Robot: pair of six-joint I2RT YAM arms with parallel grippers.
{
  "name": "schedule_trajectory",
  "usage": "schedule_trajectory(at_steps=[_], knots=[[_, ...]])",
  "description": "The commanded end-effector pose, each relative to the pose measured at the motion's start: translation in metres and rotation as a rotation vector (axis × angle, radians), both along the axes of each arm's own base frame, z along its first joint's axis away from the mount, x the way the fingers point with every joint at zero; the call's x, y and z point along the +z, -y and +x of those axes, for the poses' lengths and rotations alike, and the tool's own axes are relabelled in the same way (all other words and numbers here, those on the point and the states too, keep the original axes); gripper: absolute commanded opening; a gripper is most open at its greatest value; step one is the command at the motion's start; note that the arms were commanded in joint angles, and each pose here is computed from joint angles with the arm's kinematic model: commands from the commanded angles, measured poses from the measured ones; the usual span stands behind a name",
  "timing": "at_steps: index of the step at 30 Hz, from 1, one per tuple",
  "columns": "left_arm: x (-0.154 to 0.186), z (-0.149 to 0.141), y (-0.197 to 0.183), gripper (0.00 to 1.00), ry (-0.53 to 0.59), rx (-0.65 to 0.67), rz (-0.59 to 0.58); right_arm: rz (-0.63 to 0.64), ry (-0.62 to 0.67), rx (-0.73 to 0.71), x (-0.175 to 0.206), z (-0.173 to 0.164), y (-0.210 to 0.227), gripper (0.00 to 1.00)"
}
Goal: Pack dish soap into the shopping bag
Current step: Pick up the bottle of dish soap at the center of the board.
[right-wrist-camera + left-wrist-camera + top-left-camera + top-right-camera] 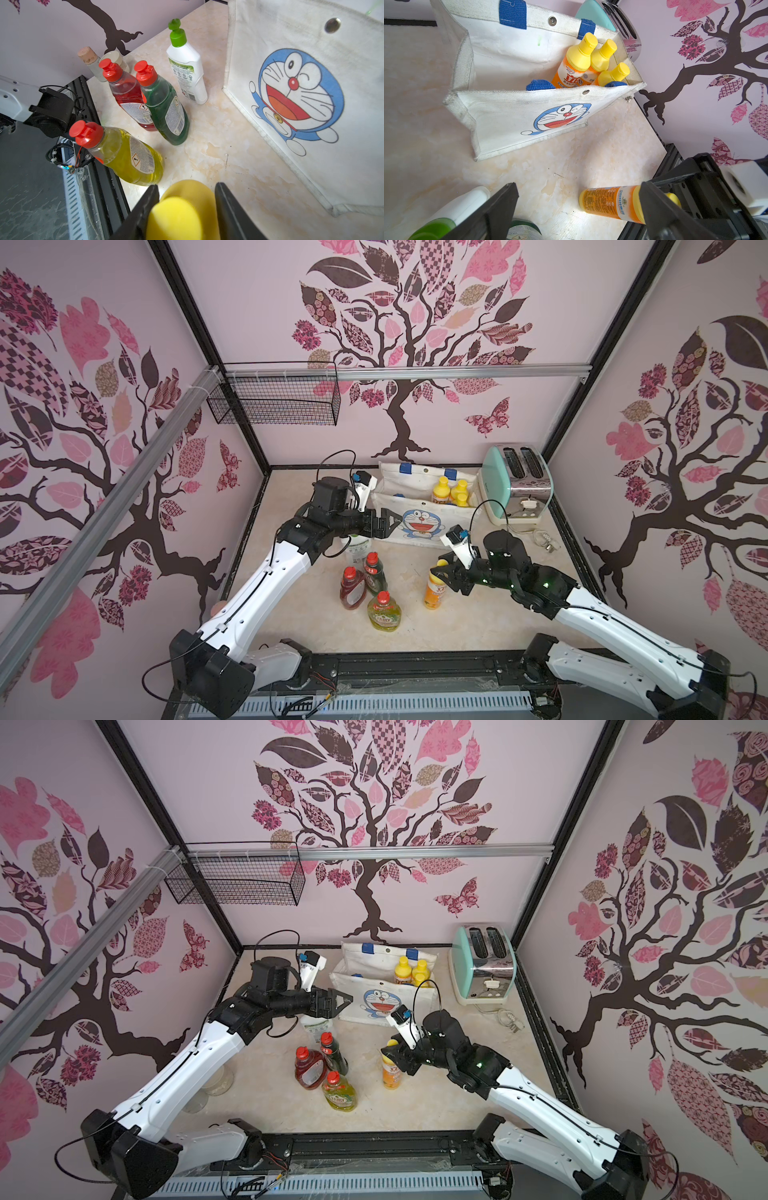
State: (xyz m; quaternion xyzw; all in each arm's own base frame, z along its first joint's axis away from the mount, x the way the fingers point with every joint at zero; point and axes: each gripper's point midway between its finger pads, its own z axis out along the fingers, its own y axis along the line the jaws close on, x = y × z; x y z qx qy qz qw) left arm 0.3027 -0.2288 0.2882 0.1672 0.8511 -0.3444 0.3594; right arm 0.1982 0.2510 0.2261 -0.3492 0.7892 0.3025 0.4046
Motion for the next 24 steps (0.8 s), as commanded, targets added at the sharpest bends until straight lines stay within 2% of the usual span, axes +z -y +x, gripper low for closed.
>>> schedule_trajectory(at_steps=[1,14,24], knots=[[0.005,-0.003,-0.002,0.97,0.026,-0.005,0.011,0.001,0.008,-0.02,0.001,0.003,0.001,0.43],[0.006,-0.001,-0.002,0.97,0.034,-0.005,0.01,-0.074,0.05,-0.178,0.012,0.032,0.014,0.0],[0.006,-0.003,-0.002,0.97,0.042,-0.011,0.019,-0.091,0.11,-0.276,0.054,0.056,0.018,0.0]])
